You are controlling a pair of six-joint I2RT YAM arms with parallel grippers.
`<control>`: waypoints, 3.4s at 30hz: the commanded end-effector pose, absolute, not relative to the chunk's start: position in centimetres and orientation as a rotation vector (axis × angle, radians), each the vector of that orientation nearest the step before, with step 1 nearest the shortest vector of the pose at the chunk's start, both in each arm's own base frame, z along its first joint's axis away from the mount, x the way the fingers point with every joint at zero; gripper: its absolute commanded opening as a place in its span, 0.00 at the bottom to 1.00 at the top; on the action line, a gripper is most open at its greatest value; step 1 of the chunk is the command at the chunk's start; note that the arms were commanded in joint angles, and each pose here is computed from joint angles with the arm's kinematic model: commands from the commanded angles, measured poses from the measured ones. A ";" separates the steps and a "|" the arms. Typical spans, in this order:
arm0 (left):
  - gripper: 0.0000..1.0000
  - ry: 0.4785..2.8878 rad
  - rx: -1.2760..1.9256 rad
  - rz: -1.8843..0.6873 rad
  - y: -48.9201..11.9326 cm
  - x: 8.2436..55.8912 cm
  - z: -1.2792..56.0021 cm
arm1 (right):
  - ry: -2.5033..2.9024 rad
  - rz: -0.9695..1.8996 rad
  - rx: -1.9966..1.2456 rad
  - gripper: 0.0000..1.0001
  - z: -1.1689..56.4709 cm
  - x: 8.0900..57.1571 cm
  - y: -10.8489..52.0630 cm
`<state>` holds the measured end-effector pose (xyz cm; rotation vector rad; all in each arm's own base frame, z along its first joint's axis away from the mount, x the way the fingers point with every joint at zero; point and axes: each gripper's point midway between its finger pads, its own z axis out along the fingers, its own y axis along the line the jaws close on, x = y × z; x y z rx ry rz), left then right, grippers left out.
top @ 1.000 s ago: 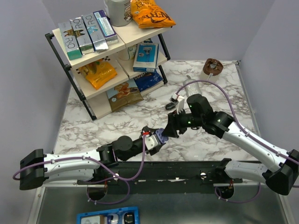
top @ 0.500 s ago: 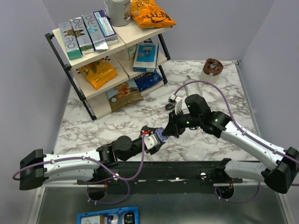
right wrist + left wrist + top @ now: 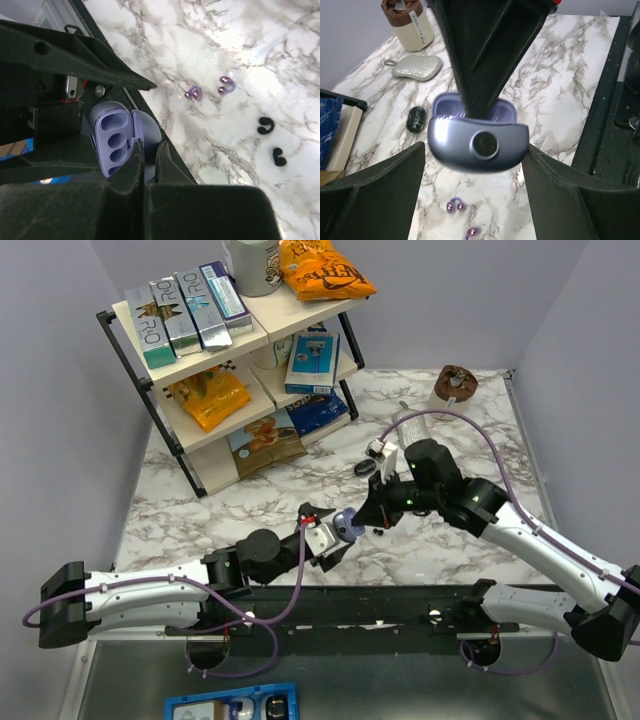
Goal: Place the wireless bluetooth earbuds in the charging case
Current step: Adjust the charging case.
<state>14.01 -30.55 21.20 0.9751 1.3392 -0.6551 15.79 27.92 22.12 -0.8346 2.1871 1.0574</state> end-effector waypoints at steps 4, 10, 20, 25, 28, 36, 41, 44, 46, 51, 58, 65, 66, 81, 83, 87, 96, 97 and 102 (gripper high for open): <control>0.84 1.462 0.923 -0.621 -28.9 14.5 21.7 | 2.169 0.788 -0.820 0.01 23.8 17.5 24.7; 0.99 1.569 0.819 -0.708 -28.0 13.9 22.8 | 2.102 0.651 -0.815 0.01 25.2 18.9 23.0; 0.99 1.657 0.797 -1.214 -28.5 12.1 24.3 | 1.742 0.529 -1.039 0.01 28.8 18.9 22.1; 0.99 1.651 0.773 -1.384 -29.6 11.5 25.8 | 1.753 0.592 -1.145 0.01 28.3 17.9 23.3; 0.99 1.516 0.875 -1.428 -29.7 10.1 26.9 | 1.760 0.615 -1.248 0.01 27.3 16.7 24.3; 0.99 1.490 1.026 -1.322 -30.1 10.5 27.0 | 1.767 0.494 -1.323 0.01 25.5 16.4 24.5; 0.97 1.533 1.060 -1.311 -31.0 11.2 25.6 | 1.760 0.506 -1.339 0.01 25.2 15.9 24.9; 0.92 1.543 1.082 -1.316 -31.5 11.3 25.1 | 1.761 0.517 -1.362 0.01 24.9 15.5 25.2; 0.90 1.563 1.097 -1.306 -31.6 11.5 24.6 | 1.764 0.508 -1.361 0.01 24.8 15.6 25.2; 0.88 1.570 1.099 -1.293 -32.0 12.0 24.3 | 1.755 0.520 -1.367 0.01 25.0 15.4 25.5; 0.82 1.552 1.090 -1.311 -32.5 12.2 24.7 | 1.760 0.530 -1.377 0.01 24.7 15.3 25.8; 0.80 1.556 1.078 -1.338 -33.0 12.3 24.6 | 1.765 0.529 -1.376 0.01 24.4 15.3 26.1; 0.80 1.556 1.075 -1.338 -33.0 12.3 24.5 | 1.767 0.534 -1.376 0.01 24.3 15.3 26.1; 0.70 1.566 1.076 -1.374 -33.3 12.0 23.7 | 1.768 0.544 -1.362 0.01 24.4 15.2 26.2; 0.76 1.573 1.070 -1.368 -33.2 12.0 23.5 | 1.764 0.544 -1.361 0.01 24.4 15.1 26.2; 0.83 1.588 1.045 -1.342 -32.9 12.4 23.1 | 1.757 0.549 -1.348 0.01 24.7 15.1 26.1; 0.78 1.566 1.029 -1.353 -32.9 12.3 23.4 | 1.751 0.568 -1.345 0.01 25.0 15.0 26.3; 0.78 1.555 1.025 -1.354 -32.9 12.4 23.6 | 1.753 0.572 -1.344 0.01 25.0 15.0 26.4; 0.78 1.545 1.014 -1.364 -33.2 12.6 23.9 | 1.751 0.584 -1.344 0.01 25.0 14.8 26.6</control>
